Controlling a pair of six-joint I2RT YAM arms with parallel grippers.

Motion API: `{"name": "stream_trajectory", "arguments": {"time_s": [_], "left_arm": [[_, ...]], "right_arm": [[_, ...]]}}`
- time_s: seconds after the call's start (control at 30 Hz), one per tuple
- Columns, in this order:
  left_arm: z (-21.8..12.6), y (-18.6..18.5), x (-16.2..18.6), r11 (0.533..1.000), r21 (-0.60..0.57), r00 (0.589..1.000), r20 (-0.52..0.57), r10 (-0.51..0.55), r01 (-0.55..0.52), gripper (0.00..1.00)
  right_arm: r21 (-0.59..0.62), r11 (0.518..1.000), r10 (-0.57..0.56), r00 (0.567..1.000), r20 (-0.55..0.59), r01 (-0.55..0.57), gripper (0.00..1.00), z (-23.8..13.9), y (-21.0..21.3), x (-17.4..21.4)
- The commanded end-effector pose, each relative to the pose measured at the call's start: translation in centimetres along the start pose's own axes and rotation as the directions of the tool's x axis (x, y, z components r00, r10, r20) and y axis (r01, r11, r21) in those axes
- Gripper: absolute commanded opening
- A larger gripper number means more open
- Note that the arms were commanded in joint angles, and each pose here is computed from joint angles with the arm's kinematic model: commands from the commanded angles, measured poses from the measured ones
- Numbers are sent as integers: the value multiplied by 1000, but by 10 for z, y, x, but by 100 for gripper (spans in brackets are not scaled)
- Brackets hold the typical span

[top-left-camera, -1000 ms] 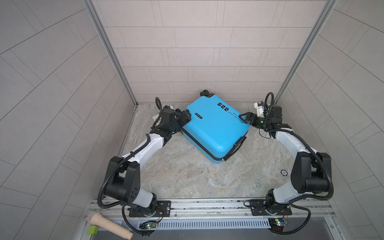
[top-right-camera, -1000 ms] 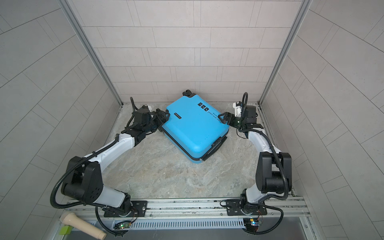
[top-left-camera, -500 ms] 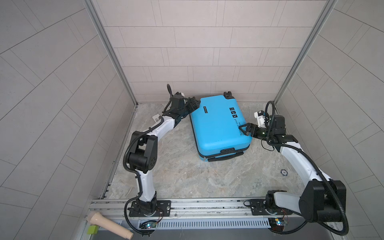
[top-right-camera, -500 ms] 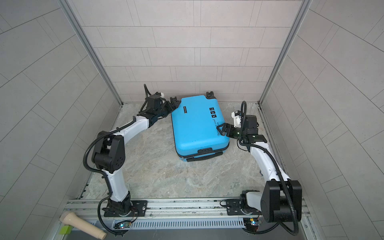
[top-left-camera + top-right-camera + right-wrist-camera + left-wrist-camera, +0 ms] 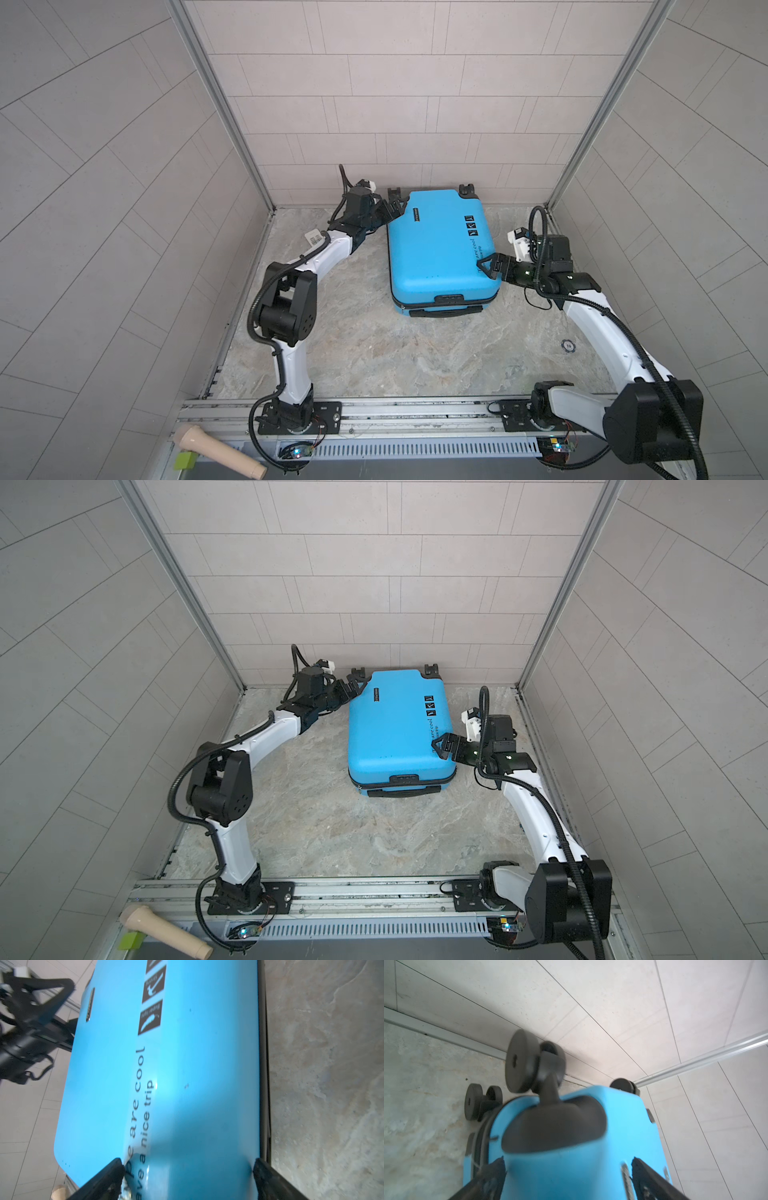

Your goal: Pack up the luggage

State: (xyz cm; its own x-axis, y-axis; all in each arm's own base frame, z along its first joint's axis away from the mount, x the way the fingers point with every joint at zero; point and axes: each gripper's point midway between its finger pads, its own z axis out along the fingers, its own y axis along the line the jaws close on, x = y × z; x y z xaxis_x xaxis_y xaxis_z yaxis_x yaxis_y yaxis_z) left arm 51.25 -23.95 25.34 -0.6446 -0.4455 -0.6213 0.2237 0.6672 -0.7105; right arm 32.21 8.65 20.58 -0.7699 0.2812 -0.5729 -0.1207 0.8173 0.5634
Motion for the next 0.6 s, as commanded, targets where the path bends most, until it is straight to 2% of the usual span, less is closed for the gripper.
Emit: {"name": "stream_trajectory", "arguments": {"time_s": [0.0, 0.1, 0.17, 0.27, 0.33, 0.47, 0.57], "left_arm": [[-65, -64, -10, 978, 71, 979, 59, 193, -197, 100], [-104, -66, 13, 960, 9, 959, 43, 279, -280, 100], [-129, -76, 36, 938, 9, 937, 37, 347, -348, 100], [-160, -88, 77, 879, -7, 879, 19, 476, -476, 100], [-173, -81, 105, 855, -41, 856, -25, 517, -517, 100], [-187, -67, 151, 838, -75, 841, -66, 536, -540, 98], [-197, -79, 186, 794, -53, 795, -51, 604, -606, 97]], "right_arm": [[78, 997, 2, 997, -75, 4, 99, -14, -10, 29], [77, 997, 19, 996, -83, -12, 99, -19, -10, 41], [52, 998, 30, 996, -87, -25, 99, -20, -6, 48], [37, 999, 37, 995, -93, -34, 98, -24, -3, 59], [36, 999, 32, 995, -99, -28, 98, -26, -3, 68], [48, 999, 26, 993, -119, -20, 98, -24, -6, 85], [56, 998, 31, 989, -143, -23, 98, -18, -8, 96]]}}
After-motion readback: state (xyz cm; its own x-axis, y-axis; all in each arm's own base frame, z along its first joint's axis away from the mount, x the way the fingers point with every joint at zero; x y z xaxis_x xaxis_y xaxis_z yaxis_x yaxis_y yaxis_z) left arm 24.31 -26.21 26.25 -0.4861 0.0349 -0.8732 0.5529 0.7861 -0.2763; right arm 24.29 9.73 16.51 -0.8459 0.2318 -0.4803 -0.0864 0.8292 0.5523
